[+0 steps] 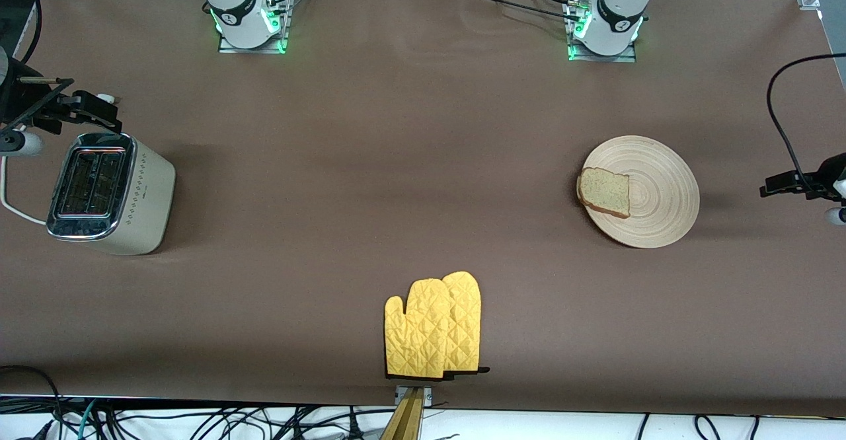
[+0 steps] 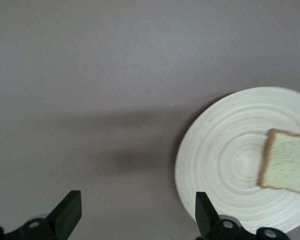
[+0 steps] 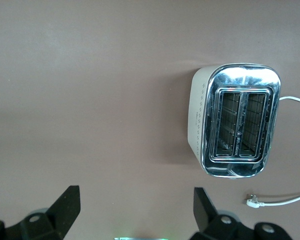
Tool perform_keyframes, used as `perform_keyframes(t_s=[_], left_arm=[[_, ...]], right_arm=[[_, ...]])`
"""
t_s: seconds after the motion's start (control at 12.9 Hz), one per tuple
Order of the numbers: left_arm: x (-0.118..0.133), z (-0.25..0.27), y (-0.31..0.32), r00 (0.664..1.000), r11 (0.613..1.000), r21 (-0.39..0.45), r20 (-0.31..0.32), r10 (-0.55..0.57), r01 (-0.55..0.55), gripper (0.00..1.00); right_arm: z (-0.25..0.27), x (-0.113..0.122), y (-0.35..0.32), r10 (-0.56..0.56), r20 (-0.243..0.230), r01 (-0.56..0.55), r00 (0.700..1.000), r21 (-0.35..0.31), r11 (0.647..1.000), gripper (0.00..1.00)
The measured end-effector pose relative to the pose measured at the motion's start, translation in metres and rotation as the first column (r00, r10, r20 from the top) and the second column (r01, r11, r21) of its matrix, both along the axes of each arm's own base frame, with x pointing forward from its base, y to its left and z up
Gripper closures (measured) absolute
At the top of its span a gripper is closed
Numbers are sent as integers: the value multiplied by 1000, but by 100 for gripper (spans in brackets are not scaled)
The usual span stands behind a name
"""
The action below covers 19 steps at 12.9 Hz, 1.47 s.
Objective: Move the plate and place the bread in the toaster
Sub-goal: 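Lower the left gripper to the rim of the wooden plate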
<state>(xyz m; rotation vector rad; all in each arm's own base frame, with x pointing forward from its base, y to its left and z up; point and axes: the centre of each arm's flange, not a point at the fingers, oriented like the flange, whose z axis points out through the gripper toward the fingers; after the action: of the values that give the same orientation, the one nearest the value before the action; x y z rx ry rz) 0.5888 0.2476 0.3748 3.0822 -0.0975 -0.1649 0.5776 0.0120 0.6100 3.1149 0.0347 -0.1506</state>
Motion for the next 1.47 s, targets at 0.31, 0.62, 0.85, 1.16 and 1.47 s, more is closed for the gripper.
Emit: perform_keyframes(t_s=[0.31,0.62,0.85,1.16,1.47], left_arm=[[-4,-72,58,996,979,-187,21,-82,85,0],[-20,-144,99,995,881,-464,46,-86,98,0],[-26,-172,102,999,768,-639,14,-48,46,0],[-35,-201,95,999,679,-734,-4,-46,28,0],[-39,-227,86,999,626,-780,-10,-47,22,0]], right_arm=[[0,0,0,0,0,0,1000,0,1000,0],[0,0,-1,-1,0,1,1000,0,1000,0],[0,0,-1,-1,-1,1,1000,0,1000,0],[0,0,-1,-1,-1,1,1000,0,1000,0],[0,0,-1,-1,-1,1,1000,0,1000,0]])
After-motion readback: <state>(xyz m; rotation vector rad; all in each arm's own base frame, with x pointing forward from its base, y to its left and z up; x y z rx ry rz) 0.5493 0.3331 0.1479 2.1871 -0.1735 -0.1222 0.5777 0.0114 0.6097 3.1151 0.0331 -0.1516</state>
